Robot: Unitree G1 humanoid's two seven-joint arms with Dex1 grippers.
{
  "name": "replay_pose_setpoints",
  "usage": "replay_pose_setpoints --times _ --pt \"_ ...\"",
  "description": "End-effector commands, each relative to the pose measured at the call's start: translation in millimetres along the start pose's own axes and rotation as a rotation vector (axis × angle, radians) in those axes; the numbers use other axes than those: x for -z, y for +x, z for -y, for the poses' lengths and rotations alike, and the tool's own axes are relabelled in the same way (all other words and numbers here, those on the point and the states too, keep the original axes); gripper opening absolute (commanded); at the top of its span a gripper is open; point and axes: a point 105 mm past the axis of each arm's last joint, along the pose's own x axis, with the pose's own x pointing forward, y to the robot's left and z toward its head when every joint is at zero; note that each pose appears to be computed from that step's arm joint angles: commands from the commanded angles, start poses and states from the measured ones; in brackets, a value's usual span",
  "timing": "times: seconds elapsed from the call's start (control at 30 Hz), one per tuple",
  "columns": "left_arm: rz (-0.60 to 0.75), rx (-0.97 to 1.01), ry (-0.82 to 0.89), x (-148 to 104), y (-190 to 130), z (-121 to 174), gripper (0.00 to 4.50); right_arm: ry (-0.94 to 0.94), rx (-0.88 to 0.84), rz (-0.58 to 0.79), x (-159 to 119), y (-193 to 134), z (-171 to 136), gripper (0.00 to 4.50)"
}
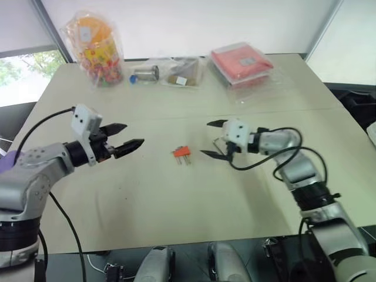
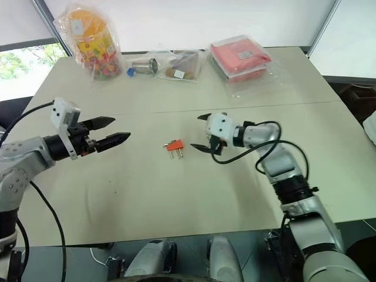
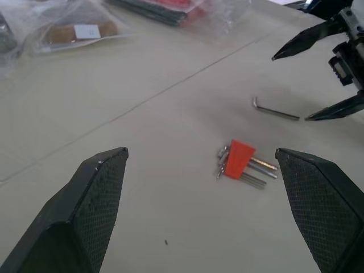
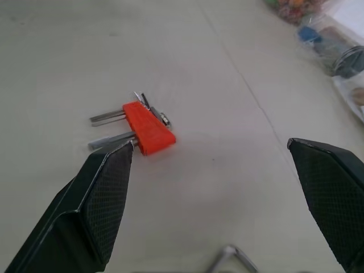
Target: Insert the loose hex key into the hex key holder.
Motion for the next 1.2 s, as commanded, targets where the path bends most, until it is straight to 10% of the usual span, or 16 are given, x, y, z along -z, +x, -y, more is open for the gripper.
replay_pose_setpoints --times 0.03,1.2 --pt "0.04 -0.029 0.07 -13.7 -7.8 1.5 4.33 -0.056 0.03 0.021 -5.7 11.2 4.8 4.5" --pt "0.051 -0.091 0.107 -15.4 -13.2 10.2 4.33 0.041 -0.127 -0.005 9.5 55.7 -36.3 4.5"
